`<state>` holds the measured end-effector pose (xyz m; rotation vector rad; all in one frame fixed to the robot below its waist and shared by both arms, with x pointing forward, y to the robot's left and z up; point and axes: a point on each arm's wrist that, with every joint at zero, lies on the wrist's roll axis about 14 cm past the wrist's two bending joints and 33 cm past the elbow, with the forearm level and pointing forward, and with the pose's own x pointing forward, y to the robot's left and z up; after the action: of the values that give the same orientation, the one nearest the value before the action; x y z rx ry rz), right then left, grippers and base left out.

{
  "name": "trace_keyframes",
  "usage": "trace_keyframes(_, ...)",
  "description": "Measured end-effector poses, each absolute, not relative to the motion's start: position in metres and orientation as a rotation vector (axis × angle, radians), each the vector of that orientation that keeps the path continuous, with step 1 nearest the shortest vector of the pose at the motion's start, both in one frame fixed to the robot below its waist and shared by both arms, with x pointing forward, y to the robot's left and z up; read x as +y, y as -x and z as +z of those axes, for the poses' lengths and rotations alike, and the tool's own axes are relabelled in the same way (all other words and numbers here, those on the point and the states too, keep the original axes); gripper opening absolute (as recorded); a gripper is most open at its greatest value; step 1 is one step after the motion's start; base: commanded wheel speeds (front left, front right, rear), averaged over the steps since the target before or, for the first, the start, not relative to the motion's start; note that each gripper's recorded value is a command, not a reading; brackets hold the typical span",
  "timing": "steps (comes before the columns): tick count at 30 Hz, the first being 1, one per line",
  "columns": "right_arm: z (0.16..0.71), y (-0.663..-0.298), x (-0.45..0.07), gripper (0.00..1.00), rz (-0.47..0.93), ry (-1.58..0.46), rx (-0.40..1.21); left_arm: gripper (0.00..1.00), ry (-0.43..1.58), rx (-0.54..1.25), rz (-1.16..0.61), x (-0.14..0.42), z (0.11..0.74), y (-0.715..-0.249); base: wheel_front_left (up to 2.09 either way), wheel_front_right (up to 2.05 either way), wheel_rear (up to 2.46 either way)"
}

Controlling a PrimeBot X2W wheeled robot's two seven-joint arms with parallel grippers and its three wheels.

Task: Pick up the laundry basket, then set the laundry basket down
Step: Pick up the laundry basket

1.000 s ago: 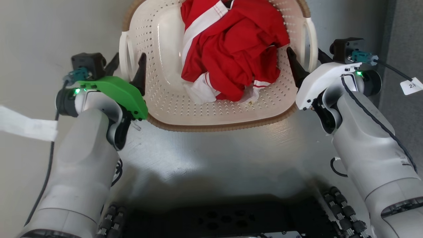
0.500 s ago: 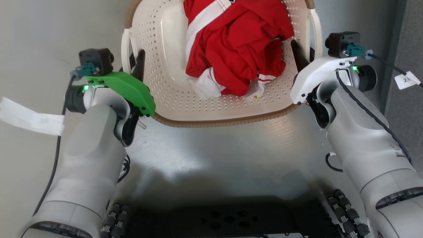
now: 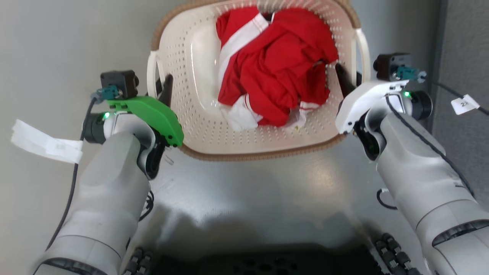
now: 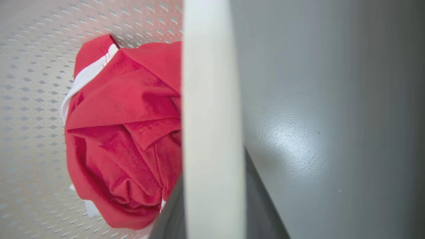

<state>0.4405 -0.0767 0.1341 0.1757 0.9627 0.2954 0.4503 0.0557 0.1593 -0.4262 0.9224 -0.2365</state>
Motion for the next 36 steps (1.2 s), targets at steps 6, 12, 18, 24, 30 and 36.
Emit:
trace_keyframes(6,0.154,-0.437,-0.078,0.0,0.297,-0.175,0.972,0.0,0.416,0.931,-0.251,0.054,0.179,-0.445,0.0,0.0,0.0)
trace_keyframes(12,0.187,-0.447,-0.079,0.0,0.303,-0.161,0.938,0.0,0.418,0.899,-0.262,0.051,0.21,-0.45,0.0,0.0,0.0)
trace_keyframes(18,0.204,-0.438,-0.081,0.0,0.294,-0.17,0.95,0.0,0.421,0.9,-0.274,0.048,0.228,-0.44,0.0,0.0,0.0)
trace_keyframes(24,0.225,-0.426,-0.083,0.0,0.277,-0.188,0.946,0.0,0.431,0.896,-0.274,0.048,0.248,-0.426,0.0,0.0,0.0)
trace_keyframes(30,0.243,-0.408,-0.08,0.0,0.271,-0.222,0.954,0.0,0.415,0.903,-0.274,0.052,0.264,-0.409,0.0,0.0,0.0)
trace_keyframes(36,0.264,-0.398,-0.074,0.0,0.298,-0.219,0.949,0.0,0.415,0.896,-0.272,0.053,0.281,-0.397,0.0,0.0,0.0)
